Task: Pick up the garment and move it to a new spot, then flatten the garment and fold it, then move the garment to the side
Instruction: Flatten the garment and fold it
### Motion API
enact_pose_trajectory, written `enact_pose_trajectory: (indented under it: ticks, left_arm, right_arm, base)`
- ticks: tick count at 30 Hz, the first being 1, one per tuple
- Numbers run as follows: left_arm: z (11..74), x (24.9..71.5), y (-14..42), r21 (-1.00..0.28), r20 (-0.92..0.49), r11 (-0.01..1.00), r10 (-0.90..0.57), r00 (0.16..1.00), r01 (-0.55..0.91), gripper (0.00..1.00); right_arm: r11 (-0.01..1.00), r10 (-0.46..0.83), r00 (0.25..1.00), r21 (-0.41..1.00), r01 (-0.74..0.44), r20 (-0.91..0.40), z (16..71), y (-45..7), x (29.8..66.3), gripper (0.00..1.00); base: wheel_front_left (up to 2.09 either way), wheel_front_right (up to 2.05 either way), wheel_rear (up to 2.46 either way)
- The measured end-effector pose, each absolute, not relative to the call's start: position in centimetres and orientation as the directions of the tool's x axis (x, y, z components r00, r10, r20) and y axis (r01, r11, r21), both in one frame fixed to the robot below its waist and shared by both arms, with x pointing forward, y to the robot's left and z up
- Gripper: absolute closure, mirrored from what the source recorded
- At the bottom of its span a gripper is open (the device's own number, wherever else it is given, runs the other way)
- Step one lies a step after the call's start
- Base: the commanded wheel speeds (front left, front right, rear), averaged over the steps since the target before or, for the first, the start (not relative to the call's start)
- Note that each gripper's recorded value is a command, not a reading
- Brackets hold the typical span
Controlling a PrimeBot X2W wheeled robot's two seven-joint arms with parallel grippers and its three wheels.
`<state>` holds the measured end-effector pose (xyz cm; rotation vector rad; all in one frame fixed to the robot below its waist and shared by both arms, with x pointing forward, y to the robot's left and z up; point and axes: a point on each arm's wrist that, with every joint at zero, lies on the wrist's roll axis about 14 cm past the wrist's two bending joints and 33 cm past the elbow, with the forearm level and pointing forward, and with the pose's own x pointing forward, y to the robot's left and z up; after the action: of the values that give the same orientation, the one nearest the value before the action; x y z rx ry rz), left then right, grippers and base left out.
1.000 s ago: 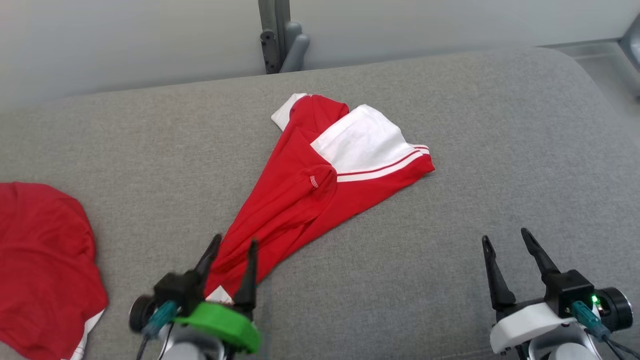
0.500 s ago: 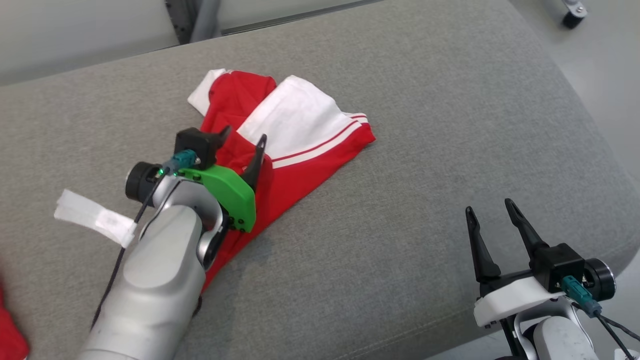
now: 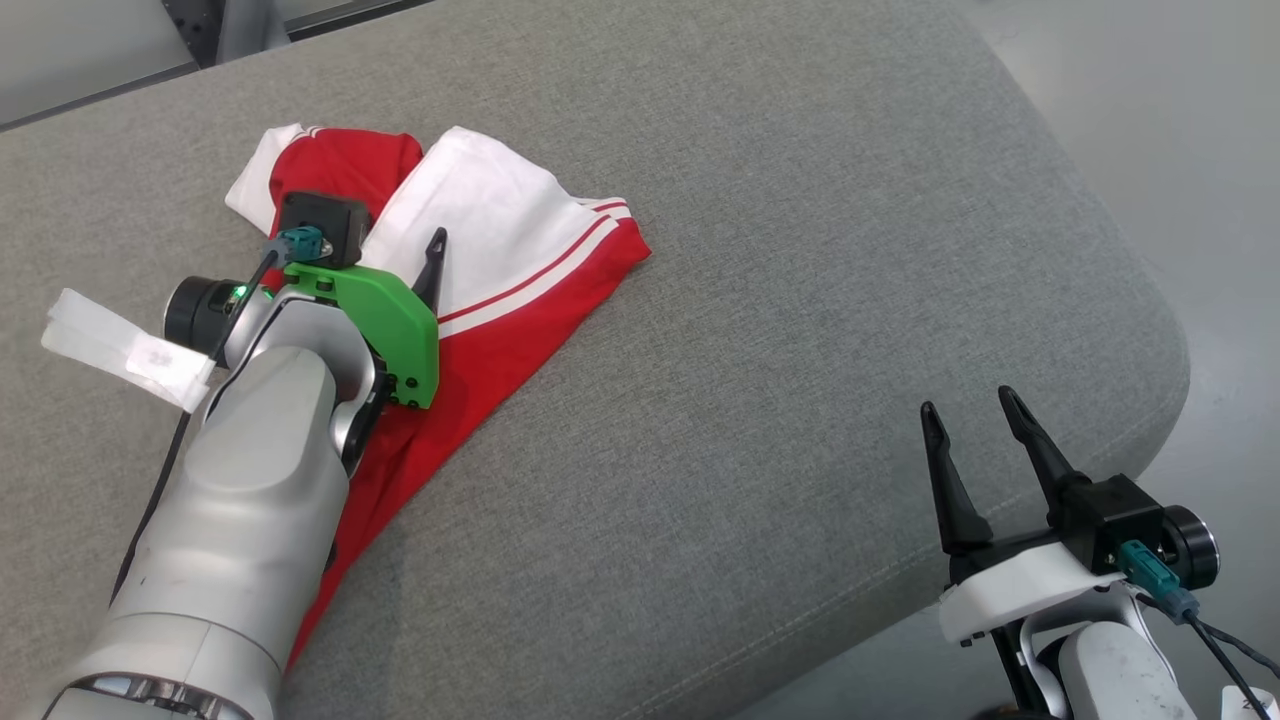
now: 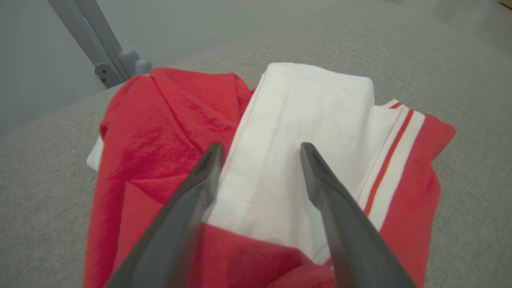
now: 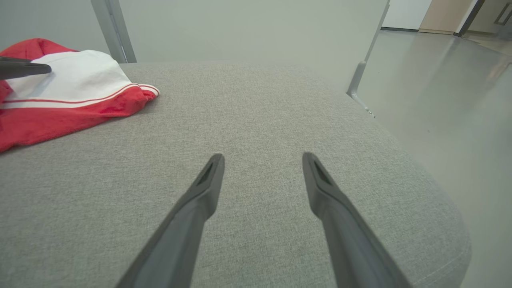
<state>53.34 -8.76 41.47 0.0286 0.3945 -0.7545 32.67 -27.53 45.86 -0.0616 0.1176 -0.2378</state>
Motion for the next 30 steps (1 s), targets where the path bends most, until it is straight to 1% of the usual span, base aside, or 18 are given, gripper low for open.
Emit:
enact_pose_trajectory:
  ticks: [5,10,11,12,13,14,15,16,17,19,21,22,23,30]
  left_arm:
    - [41.3,53.7,-8.3,-0.096,-0.388,0.745,-0.639,0.664,0.660,0.00]
    - [41.3,53.3,-8.6,-0.096,-0.411,0.740,-0.638,0.651,0.665,0.01]
    - [41.5,53.3,-8.8,-0.104,-0.406,0.738,-0.643,0.649,0.666,0.15]
    - [41.6,53.2,-8.9,-0.106,-0.408,0.737,-0.645,0.646,0.668,0.44]
    - [41.5,53.0,-9.1,-0.109,-0.418,0.735,-0.645,0.640,0.670,0.59]
    - [41.4,52.7,-9.2,-0.113,-0.427,0.732,-0.646,0.633,0.672,0.65]
    - [41.4,52.6,-9.4,-0.116,-0.430,0.728,-0.650,0.627,0.675,0.69]
    - [41.5,52.4,-9.6,-0.118,-0.432,0.723,-0.655,0.620,0.681,0.71]
    - [41.5,52.2,-9.9,-0.121,-0.431,0.717,-0.661,0.614,0.687,0.72]
    - [41.8,51.8,-10.5,-0.132,-0.426,0.707,-0.673,0.604,0.694,0.71]
    - [41.9,51.6,-10.8,-0.137,-0.427,0.699,-0.681,0.595,0.702,0.75]
    - [41.9,51.4,-10.9,-0.136,-0.428,0.695,-0.684,0.590,0.706,0.93]
    - [41.9,51.3,-11.1,-0.131,-0.429,0.688,-0.689,0.584,0.714,1.00]
    - [42.9,49.2,-13.4,-0.101,-0.396,0.607,-0.751,0.528,0.788,1.00]
  right_arm:
    - [0.969,-0.241,0.965,-0.073,0.234,-0.103,46.1,-27.6,32.5,0.00]
    - [0.969,-0.243,0.965,-0.071,0.236,-0.101,46.1,-27.6,32.3,0.00]
    - [0.969,-0.243,0.965,-0.070,0.236,-0.102,46.1,-27.6,32.3,0.00]
    - [0.969,-0.243,0.964,-0.069,0.236,-0.106,45.9,-27.6,32.3,0.00]
    - [0.969,-0.242,0.964,-0.068,0.236,-0.109,45.8,-27.5,32.2,0.00]
    - [0.970,-0.241,0.964,-0.067,0.235,-0.112,45.8,-27.5,32.2,0.00]
    - [0.970,-0.240,0.964,-0.066,0.234,-0.112,45.7,-27.5,32.2,0.00]
    - [0.970,-0.239,0.965,-0.066,0.232,-0.111,45.8,-27.4,32.2,0.00]
    - [0.970,-0.238,0.965,-0.065,0.232,-0.110,45.8,-27.4,32.2,0.00]
    - [0.970,-0.239,0.965,-0.065,0.233,-0.109,45.8,-27.4,32.2,0.00]
    - [0.970,-0.239,0.965,-0.065,0.233,-0.108,45.9,-27.4,32.1,0.00]
    - [0.970,-0.240,0.965,-0.064,0.234,-0.107,45.9,-27.4,32.1,0.00]
    - [0.970,-0.240,0.965,-0.064,0.235,-0.106,45.9,-27.5,32.1,0.00]
    - [0.968,-0.248,0.963,-0.062,0.242,-0.104,46.0,-27.6,31.8,0.00]
  base:
    - [0.00,0.00,0.00]
    - [0.00,0.00,0.00]
    - [0.00,0.00,0.00]
    - [0.00,0.00,0.00]
    - [0.00,0.00,0.00]
    - [0.00,0.00,0.00]
    - [0.00,0.00,0.00]
    - [0.00,0.00,0.00]
    - [0.00,0.00,0.00]
    - [0.00,0.00,0.00]
    - [0.00,0.00,0.00]
    - [0.00,0.00,0.00]
    - [0.00,0.00,0.00]
    - [0.00,0.00,0.00]
